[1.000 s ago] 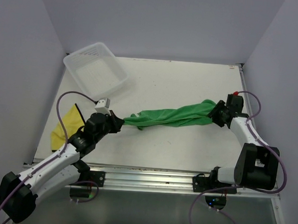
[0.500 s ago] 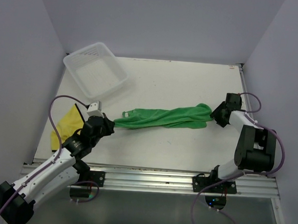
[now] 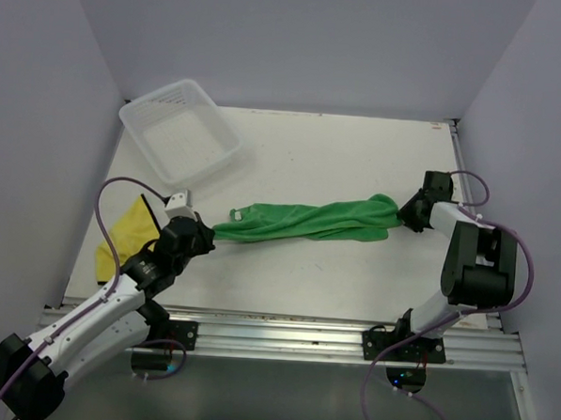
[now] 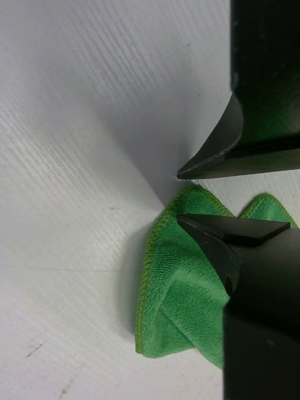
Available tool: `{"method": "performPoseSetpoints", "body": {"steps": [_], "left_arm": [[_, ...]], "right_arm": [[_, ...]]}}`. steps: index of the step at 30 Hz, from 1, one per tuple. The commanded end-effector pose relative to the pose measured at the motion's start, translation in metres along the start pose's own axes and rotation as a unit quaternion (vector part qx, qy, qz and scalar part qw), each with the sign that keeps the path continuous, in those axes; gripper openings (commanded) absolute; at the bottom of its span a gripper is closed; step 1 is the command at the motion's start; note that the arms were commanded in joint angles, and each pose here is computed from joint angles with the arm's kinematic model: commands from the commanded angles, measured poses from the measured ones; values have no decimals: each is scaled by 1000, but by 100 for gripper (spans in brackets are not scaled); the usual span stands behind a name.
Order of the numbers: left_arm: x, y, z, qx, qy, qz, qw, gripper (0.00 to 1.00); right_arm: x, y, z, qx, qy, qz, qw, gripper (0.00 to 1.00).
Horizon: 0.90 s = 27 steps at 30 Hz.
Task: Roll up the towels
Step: Flatten the towel
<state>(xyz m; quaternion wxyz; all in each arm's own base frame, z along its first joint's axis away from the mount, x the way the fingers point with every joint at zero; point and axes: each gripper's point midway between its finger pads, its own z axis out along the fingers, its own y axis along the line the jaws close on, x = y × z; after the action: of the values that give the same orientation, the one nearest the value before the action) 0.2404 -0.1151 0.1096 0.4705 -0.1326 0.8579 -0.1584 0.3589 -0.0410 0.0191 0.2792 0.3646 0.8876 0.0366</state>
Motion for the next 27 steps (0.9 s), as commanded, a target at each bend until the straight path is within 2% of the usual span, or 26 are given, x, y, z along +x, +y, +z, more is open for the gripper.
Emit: {"method": "performPoseSetpoints", "body": {"steps": [1, 11, 17, 21, 27], "left_arm": [[-16, -5, 0, -1, -25, 3, 1000, 0], [-11, -6, 4, 4, -21, 2, 1000, 0], [-10, -7, 6, 8, -22, 3, 1000, 0], [-10, -7, 7, 7, -21, 7, 1000, 0], [-15, -15, 11, 8, -17, 13, 1000, 0]], "right_arm": [[2, 3, 8, -7, 8, 5, 1000, 33], [13, 2, 7, -15, 26, -7, 1000, 30], [29, -3, 7, -16, 43, -13, 999, 20], [31, -3, 4, -20, 47, -15, 999, 0], [10, 12, -26, -41, 22, -16, 999, 0]]}}
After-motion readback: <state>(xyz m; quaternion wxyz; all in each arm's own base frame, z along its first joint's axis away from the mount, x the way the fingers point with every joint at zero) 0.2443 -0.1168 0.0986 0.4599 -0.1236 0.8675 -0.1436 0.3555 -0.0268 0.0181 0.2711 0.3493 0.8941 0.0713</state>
